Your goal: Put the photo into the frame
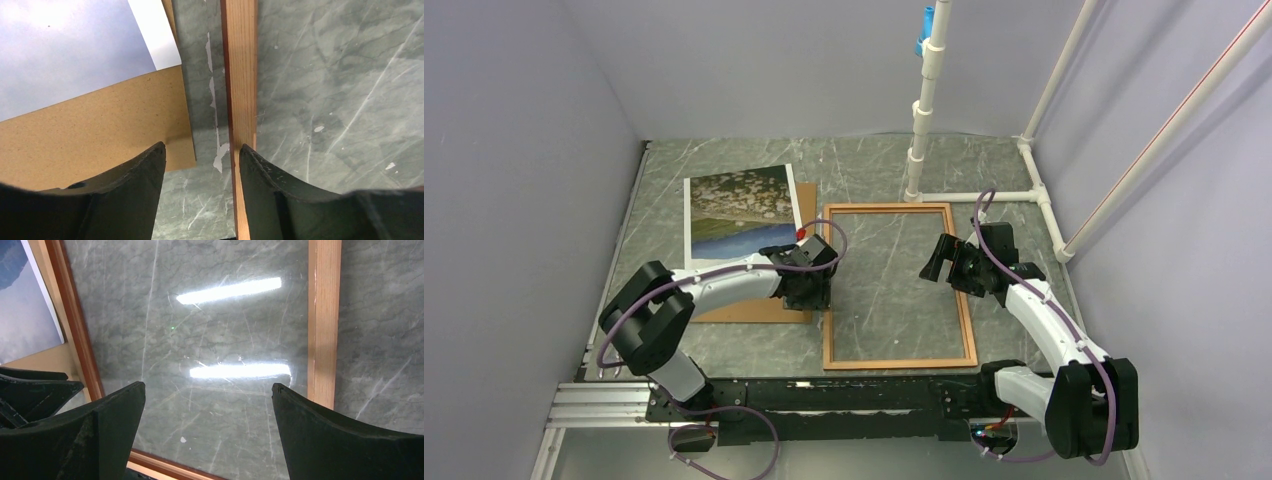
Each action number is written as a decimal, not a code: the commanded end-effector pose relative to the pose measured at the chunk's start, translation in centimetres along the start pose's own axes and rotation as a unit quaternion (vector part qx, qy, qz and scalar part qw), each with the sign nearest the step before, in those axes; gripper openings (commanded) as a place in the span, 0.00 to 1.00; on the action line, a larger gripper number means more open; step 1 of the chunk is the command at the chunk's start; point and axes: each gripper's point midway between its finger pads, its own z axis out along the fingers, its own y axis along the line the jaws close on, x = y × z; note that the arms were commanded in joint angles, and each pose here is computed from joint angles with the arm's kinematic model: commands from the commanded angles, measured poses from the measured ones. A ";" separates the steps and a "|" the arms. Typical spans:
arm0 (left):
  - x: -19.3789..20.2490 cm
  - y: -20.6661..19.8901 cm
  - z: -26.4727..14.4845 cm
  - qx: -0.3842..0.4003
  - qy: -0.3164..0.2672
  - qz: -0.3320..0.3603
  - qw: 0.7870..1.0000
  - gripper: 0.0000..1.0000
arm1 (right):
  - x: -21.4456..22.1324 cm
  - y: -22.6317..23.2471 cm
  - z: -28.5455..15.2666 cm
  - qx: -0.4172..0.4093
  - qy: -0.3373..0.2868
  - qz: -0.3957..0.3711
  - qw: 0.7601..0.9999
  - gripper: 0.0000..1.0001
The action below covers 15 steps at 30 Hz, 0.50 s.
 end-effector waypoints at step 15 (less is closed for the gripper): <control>0.3 0.0 -0.5 0.029 -0.021 -0.018 0.999 0.59 | -0.5 1.6 -0.4 -0.037 -0.013 -0.003 0.999 1.00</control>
